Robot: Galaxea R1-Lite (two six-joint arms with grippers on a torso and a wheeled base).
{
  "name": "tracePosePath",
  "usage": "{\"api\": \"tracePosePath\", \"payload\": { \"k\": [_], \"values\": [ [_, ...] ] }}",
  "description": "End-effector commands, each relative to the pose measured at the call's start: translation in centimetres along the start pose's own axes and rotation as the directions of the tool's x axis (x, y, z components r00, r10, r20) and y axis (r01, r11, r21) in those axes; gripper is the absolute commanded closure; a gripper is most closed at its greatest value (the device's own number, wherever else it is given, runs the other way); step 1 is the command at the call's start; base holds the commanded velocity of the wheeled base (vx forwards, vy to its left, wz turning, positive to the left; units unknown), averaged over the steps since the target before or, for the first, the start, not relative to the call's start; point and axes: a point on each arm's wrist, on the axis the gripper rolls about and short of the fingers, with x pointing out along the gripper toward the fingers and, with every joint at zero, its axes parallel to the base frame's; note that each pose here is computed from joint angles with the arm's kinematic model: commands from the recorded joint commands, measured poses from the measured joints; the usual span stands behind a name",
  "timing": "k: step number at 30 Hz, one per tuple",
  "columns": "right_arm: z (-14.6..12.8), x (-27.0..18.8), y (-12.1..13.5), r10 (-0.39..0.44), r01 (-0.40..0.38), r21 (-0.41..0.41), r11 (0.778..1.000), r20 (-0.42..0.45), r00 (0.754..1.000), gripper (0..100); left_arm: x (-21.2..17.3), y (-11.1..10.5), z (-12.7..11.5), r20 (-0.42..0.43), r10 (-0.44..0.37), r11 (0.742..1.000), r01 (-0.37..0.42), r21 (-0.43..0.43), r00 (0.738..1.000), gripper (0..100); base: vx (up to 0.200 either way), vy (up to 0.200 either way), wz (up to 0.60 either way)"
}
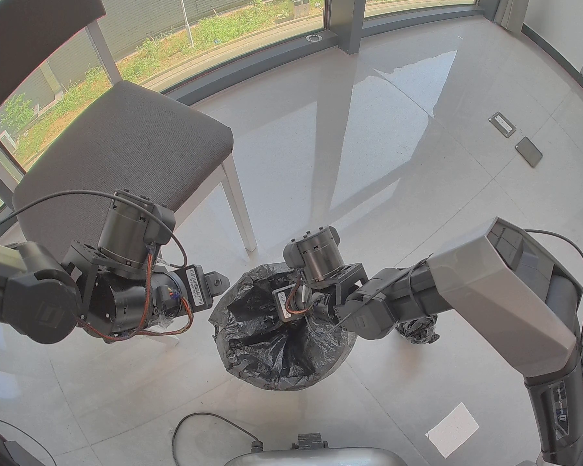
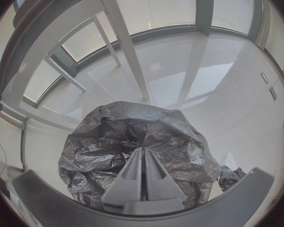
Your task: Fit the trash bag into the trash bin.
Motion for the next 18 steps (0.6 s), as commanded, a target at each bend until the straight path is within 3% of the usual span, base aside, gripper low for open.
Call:
{"api": "tracePosePath", "payload": {
  "k": [1,11,18],
  "values": [
    [-1.3,0.9,1.0,0.014,-0.015,-0.050,0.999,-0.015,1.000,100,0.1,-0.1,-0.1,-0.005,0.001,1.000,-0.001,0.003,1.000,0,0.000,0.000,0.00],
    [-3.5,2.8,0.8,-0.002,-0.006,-0.124,0.992,-0.064,0.998,100,0.1,-0.1,0.0,0.002,0.001,1.000,-0.001,0.002,1.000,0,0.000,0.000,0.00],
    [-3.6,3.7,-0.3,-0.030,0.023,-0.125,0.992,-0.058,0.998,100,0.1,0.0,0.1,0.003,0.003,1.000,-0.003,-0.005,1.000,0,0.000,0.000,0.00]
  ]
}}
